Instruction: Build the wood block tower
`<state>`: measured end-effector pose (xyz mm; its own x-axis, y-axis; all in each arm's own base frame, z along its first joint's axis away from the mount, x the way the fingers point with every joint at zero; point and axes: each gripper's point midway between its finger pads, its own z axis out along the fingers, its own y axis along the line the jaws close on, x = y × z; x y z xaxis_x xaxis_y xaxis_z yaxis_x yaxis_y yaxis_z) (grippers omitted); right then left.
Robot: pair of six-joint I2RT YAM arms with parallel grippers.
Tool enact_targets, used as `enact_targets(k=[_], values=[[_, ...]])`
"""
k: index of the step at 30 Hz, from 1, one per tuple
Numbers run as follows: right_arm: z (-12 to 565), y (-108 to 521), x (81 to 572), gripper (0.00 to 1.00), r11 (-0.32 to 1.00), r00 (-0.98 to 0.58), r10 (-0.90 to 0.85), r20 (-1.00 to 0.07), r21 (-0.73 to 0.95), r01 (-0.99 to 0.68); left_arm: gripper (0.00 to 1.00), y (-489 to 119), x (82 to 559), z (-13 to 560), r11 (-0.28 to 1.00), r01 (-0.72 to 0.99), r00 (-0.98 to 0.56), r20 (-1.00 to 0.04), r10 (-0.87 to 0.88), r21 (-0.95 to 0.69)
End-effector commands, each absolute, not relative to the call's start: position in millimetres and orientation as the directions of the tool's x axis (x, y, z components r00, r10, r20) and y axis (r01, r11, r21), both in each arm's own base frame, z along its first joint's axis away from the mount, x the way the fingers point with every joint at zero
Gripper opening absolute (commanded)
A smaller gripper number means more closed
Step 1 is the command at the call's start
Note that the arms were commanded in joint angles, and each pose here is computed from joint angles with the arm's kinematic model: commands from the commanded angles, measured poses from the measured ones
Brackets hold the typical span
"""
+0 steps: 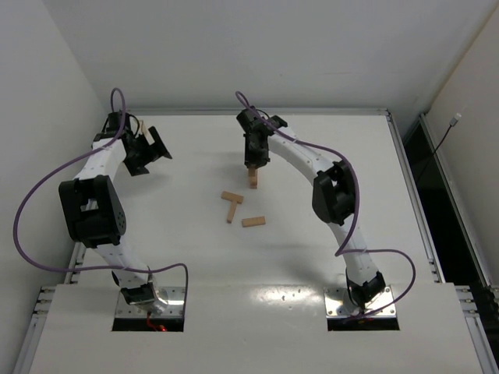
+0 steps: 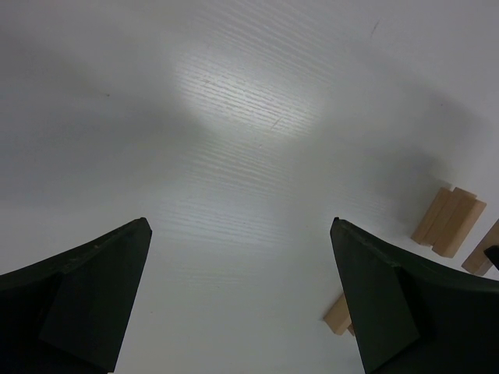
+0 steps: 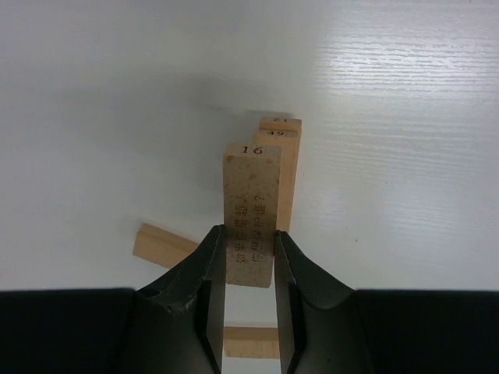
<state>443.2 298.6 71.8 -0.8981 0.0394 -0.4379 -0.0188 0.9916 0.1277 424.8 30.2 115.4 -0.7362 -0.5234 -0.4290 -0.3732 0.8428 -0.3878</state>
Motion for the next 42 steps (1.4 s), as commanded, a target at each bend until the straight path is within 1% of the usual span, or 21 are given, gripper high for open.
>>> enact_targets(k=[1,18,30,39,40,42], values=[[79.9,307.6,454.5,0.00,0.986,-0.883,0.064,-0.465,0.166,-0.017,1.00,35.8,432.6,136.7,0.836,-0.360,-0.697,-0.476,-0.536,-0.414],[70.5,299.6,452.2,0.00,0.989,-0.893,0.056,-0.447,0.147,-0.012,1.00,34.3,432.8,133.4,0.834,-0.359,-0.704,-0.466,-0.536,-0.419],[52.7,294.3,443.8,0.00,0.990,-0.916,0.051,-0.397,0.143,-0.007,1.00,34.3,432.9,129.6,0.833,-0.363,-0.708,-0.458,-0.537,-0.417],[49.8,290.9,445.2,0.00,0.989,-0.918,0.047,-0.393,0.145,-0.011,1.00,36.8,432.8,126.3,0.828,-0.369,-0.709,-0.448,-0.544,-0.422],[46.4,289.5,443.0,0.06,0.990,-0.922,0.045,-0.385,0.139,-0.010,1.00,36.5,432.9,126.5,0.823,-0.375,-0.706,-0.444,-0.552,-0.426],[47.1,292.5,443.7,0.10,0.988,-0.921,0.046,-0.386,0.153,-0.015,1.00,36.5,433.0,122.7,0.822,-0.379,-0.710,-0.437,-0.553,-0.425]])
